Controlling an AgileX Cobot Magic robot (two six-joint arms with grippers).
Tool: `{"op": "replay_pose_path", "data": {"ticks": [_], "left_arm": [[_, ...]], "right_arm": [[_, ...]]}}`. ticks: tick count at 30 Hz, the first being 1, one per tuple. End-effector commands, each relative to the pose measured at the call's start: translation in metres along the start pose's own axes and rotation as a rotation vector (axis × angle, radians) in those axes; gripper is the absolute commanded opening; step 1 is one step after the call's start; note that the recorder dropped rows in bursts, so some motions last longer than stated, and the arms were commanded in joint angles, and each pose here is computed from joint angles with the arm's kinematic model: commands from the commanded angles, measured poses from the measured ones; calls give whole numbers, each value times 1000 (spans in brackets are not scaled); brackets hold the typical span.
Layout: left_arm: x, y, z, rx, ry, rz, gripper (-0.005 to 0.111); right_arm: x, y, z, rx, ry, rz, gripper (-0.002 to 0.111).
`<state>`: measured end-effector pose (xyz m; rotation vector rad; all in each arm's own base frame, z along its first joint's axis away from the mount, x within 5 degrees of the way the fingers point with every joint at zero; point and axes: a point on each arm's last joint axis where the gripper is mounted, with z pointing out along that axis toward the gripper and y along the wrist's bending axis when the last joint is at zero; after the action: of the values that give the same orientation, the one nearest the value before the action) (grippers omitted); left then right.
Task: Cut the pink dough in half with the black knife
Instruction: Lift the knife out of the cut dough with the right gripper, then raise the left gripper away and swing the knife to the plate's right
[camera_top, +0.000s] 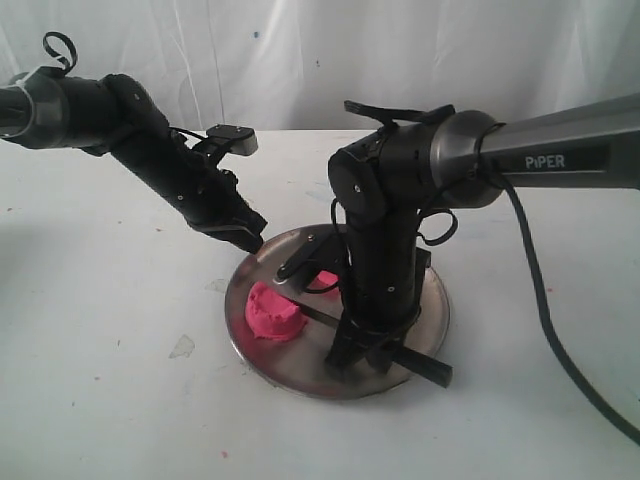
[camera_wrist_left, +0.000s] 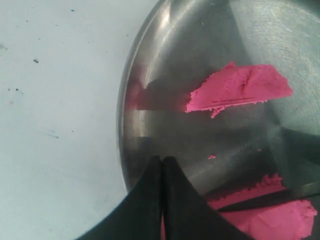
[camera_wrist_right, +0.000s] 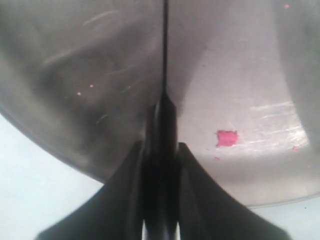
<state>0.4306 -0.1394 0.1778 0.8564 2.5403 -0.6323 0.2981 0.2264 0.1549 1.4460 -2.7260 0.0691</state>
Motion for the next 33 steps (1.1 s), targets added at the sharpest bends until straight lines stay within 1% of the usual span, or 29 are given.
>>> {"op": "replay_pose_path", "data": {"ticks": [1,5,8,11,15,20,27,30,33], "left_arm": [[0,-5,-2,25,2,-9,0],[-2,-6,-5,20,-7,-5,0],[-6,-9,-14,11,-29,7,0],[-12,-15,-29,-2,-58,26,0],[-17,-23,-50,-31,-88,33,0],[-18,-33,-74,-74,-102,43,0],[-11,-57,-115,-95,-160,39,0],[-2,-68,-132,-119,-172,46,0],[11,-82,-154,-159,-182,48,0]], "right_arm": [[0,4,-7,1,-22,-17,0],[1,-1,-8,50,-7,-23,0],[3,-6,-9,106,7,-6,0],[3,-10,-9,146,15,13,0],[4,-10,-9,152,24,14,0],[6,-12,-17,177,6,39,0],[13,-11,-40,201,-43,79,0],[18,-11,-45,209,-22,82,0],[21,-15,-45,231,-32,156,0]]}}
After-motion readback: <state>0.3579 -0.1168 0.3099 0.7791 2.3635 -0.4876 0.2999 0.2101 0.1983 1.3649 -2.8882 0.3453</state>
